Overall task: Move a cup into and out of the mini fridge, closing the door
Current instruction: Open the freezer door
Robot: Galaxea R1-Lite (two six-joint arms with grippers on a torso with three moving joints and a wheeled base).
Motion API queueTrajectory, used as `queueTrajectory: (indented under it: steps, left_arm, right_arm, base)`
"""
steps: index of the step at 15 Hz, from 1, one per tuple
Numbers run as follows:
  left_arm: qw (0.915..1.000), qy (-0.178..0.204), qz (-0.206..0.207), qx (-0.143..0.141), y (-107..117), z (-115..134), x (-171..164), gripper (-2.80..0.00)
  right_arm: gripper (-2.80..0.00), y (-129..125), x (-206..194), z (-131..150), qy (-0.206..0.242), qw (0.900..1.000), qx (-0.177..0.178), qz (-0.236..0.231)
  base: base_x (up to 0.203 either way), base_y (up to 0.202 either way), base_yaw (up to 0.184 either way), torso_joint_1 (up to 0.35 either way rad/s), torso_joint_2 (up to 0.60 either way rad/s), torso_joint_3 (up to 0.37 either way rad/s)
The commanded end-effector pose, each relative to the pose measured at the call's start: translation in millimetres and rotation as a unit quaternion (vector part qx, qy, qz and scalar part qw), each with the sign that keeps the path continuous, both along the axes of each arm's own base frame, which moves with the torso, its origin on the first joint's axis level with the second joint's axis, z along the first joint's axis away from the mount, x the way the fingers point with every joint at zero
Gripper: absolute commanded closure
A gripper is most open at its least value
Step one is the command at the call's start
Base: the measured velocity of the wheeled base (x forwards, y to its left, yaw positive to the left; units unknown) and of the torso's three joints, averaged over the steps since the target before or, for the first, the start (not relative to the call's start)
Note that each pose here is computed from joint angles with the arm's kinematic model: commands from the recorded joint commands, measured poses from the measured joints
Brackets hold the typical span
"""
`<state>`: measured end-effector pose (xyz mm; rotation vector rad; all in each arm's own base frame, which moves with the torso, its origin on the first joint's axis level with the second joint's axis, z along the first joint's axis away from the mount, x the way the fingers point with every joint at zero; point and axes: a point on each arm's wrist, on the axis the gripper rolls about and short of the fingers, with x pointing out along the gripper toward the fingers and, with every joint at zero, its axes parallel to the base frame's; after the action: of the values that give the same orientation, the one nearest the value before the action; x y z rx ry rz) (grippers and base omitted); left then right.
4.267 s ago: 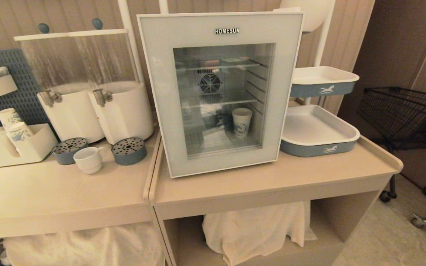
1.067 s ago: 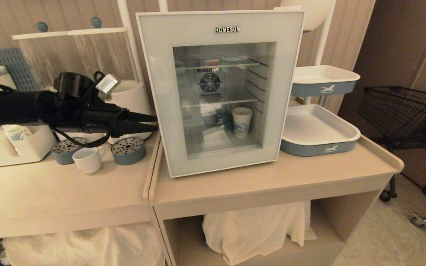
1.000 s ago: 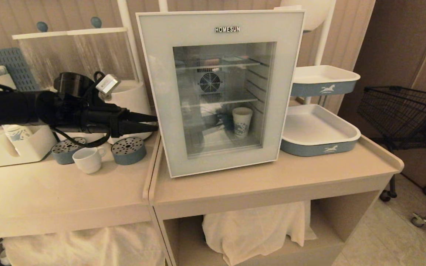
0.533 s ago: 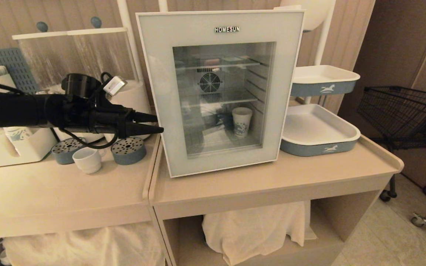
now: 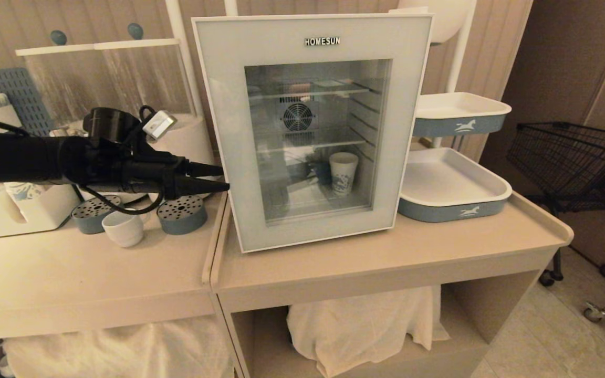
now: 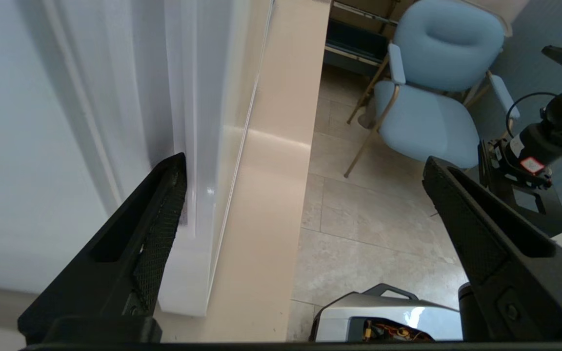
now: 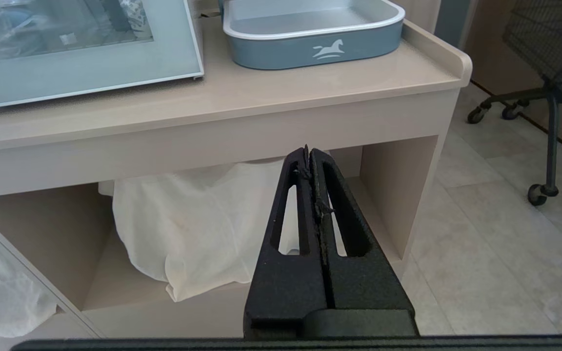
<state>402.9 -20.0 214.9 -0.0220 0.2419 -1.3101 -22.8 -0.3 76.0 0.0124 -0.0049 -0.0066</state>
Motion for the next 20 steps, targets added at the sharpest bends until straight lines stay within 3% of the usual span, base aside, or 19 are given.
queueTrajectory:
  steps: [1, 4, 9, 13, 20]
  left_arm:
    - [0.9999, -0.011, -0.006, -0.004, 0, 11, -10, -2.8]
    - [0.9998, -0.018, -0.007, -0.003, 0, 22, -31, -2.8]
    - [0.9998, -0.019, -0.009, -0.001, -2, 22, -34, -2.8]
    - [0.9992, -0.038, 0.014, 0.002, 10, 17, -22, -2.8]
    - [0.9995, -0.023, 0.019, 0.003, 13, 0, -3, -2.8]
  right_arm:
    - [0.0, 0, 0, 0, 0.0, 1.0, 0.0, 0.0]
    - [0.0, 0, 0, 0, 0.0, 1.0, -0.001, 0.001]
    - [0.0, 0, 0, 0, 0.0, 1.0, 0.0, 0.0]
    - [0.0, 0, 0, 0, 0.0, 1.0, -0.001, 0.0]
    - [0.0, 0, 0, 0, 0.0, 1.0, 0.0, 0.0]
  base:
    - [0.0, 0.0, 0.0, 0.0, 0.0, 0.0]
    - [0.0, 0.0, 0.0, 0.0, 0.0, 0.0]
    - [0.0, 0.0, 0.0, 0.0, 0.0, 0.0]
    - [0.0, 0.0, 0.0, 0.0, 0.0, 0.0]
    - [0.0, 0.0, 0.0, 0.0, 0.0, 0.0]
